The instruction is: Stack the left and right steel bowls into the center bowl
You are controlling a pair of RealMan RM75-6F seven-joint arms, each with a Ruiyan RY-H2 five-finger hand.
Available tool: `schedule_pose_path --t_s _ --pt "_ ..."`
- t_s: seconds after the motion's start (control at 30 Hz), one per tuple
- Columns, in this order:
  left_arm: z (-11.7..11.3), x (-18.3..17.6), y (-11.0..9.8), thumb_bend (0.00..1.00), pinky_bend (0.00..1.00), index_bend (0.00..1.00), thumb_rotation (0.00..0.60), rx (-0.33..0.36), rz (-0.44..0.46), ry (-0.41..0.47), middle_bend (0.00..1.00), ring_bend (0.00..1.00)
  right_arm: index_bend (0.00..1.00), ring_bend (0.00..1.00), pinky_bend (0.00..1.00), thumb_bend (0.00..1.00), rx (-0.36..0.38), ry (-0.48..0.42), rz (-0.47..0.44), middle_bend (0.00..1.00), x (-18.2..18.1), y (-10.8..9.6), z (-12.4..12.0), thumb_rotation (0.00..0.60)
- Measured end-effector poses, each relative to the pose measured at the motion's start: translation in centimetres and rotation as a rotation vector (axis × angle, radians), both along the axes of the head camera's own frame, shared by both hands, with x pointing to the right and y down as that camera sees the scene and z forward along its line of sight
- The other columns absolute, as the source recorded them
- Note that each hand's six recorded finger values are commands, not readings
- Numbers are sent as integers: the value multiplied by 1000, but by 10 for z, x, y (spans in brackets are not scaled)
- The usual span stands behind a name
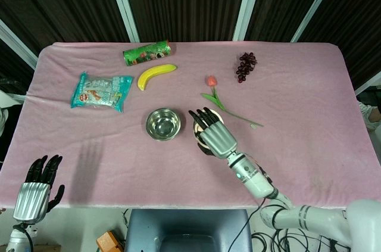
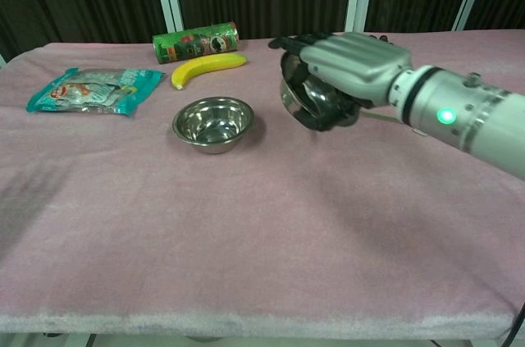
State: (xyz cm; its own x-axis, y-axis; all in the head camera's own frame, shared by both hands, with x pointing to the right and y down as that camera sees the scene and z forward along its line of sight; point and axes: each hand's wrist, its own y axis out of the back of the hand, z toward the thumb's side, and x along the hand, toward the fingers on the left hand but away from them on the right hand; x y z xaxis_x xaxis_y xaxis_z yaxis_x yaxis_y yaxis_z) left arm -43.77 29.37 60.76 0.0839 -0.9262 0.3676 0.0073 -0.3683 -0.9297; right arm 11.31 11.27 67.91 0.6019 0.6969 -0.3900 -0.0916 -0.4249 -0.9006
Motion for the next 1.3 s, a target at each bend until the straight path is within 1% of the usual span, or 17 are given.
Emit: schedule_pose_path --t_s 0.1,0.23,0.33,0.47,0.57,0.67,0.7,0.73,0.77,0.8,0.83,0.87,0.93,1.0,1.1,1.2,1.3 --pt "-1 -3 -2 416 111 0 600 5 -9 -1 93 38 817 0 0 614 11 -33 6 103 -36 -14 -6 600" --pt "-3 -7 -4 418 111 0 600 8 -23 4 93 38 818 0 0 614 -7 -82 13 112 -89 -18 -6 600" --pt "-4 -11 -5 417 111 0 600 5 -36 8 93 38 814 0 0 614 16 -49 -14 112 -118 -20 2 600" --pt "-7 -15 -7 418 111 0 600 10 -46 18 92 39 810 0 0 614 29 1 -43 112 -152 -15 13 600" --pt "-9 -16 -7 417 111 0 600 15 -50 23 93 40 800 0 0 614 25 42 -39 112 -162 -11 24 600" --pt "-10 -17 -8 418 112 0 600 19 -55 24 93 40 755 0 0 614 11 86 -30 112 -163 -9 36 600" --pt "-10 -18 -8 418 112 0 600 21 -56 25 93 40 711 0 0 614 9 101 -29 108 -163 -8 39 600" --pt "-11 -18 -8 418 112 0 600 22 -58 25 93 40 633 0 0 614 6 122 -28 92 -161 -8 43 600" --pt "-11 -19 -9 418 112 0 600 23 -59 25 93 40 545 0 0 614 3 135 -28 69 -161 -8 45 600" --pt "-11 -19 -9 418 112 0 600 23 -59 25 93 40 428 0 0 607 -2 147 -26 38 -160 -7 48 600" --pt "-11 -19 -9 418 112 0 600 24 -60 26 93 40 310 0 0 584 -13 160 -21 14 -158 -7 50 600" --pt "-11 -19 -9 418 112 0 600 24 -60 27 93 40 236 0 0 560 -23 167 -15 5 -157 -7 52 600" --pt "-12 -19 -9 418 111 0 600 26 -59 27 93 40 57 0 0 467 -45 168 -4 0 -154 -7 53 600" --pt "-13 -19 -9 418 111 0 600 30 -56 27 93 40 3 0 0 407 -55 160 -3 0 -150 -8 51 600" --pt "-14 -19 -8 418 111 0 600 32 -53 26 93 40 0 0 0 352 -64 143 -11 0 -141 -9 41 600" --pt "-14 -18 -7 418 112 0 600 27 -47 22 93 40 0 0 0 342 -65 125 -19 0 -125 -12 26 600" --pt "-14 -16 -6 417 111 0 600 22 -41 17 93 40 0 0 0 341 -65 113 -21 0 -98 -16 7 600"
